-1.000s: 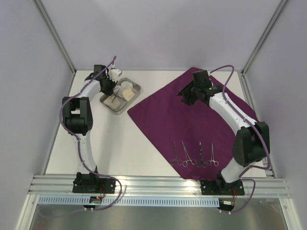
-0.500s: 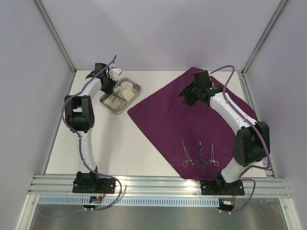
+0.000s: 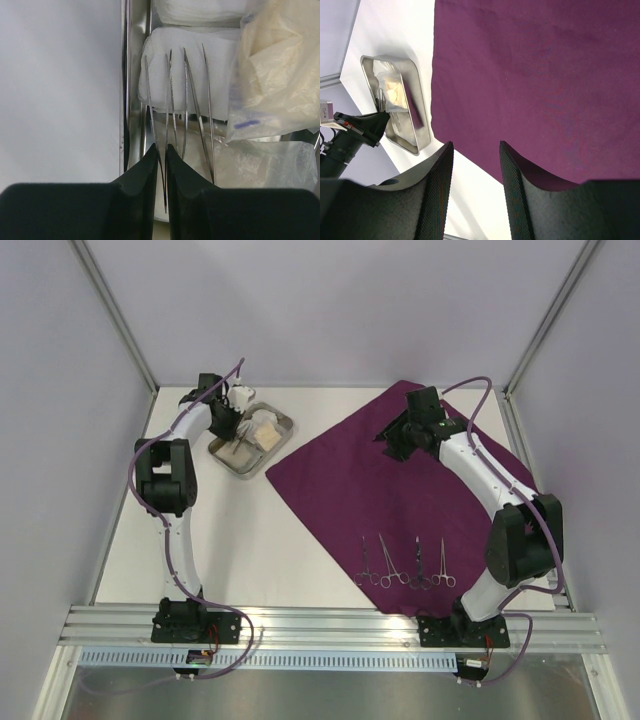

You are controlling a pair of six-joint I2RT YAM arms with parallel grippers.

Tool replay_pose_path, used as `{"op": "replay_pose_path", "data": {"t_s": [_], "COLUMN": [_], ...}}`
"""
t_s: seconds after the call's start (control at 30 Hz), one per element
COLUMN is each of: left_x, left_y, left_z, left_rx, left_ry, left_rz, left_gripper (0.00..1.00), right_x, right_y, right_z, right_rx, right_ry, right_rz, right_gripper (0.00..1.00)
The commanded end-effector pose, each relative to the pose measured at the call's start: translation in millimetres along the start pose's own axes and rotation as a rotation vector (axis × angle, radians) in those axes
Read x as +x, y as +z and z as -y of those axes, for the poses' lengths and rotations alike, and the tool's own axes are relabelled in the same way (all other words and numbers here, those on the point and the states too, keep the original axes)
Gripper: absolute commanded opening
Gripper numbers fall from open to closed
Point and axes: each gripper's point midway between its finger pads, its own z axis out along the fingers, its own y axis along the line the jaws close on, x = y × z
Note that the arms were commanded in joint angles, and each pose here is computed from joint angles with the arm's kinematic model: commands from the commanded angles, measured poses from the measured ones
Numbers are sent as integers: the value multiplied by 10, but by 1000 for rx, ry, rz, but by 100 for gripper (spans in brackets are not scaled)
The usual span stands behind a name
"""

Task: Prepare the surgical pack

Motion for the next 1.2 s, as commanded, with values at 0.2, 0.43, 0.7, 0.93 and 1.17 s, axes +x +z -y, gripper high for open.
{"op": "replay_pose_path", "data": {"t_s": [0.2,0.43,0.7,0.93,1.17], "left_x": [-157,-178,-397,-475,-269], "left_y": [-226,-295,-594,-1110,-1678], "left_z": [-74,-69,-155,-282,-101], "left_rx": [-10,-9,-53,-156,-156], "left_ry": [42,52,54,-13,-82], "left_rz": [32,36,83,57,-23], "left_gripper": [27,30,31,31,42], "right_x": [-47,-54,-262,-277,344], "right_y": [-19,-19,-209,-704,-935], "right_z": [-103,-119,-40,1105,2017], "right_rx": [-33,-39,45,508,672], "right_ry": [-18,-26,-204,-559,-572], "right_rz": [5,6,85,19,-255], "right_gripper": [45,45,44,33,33]}}
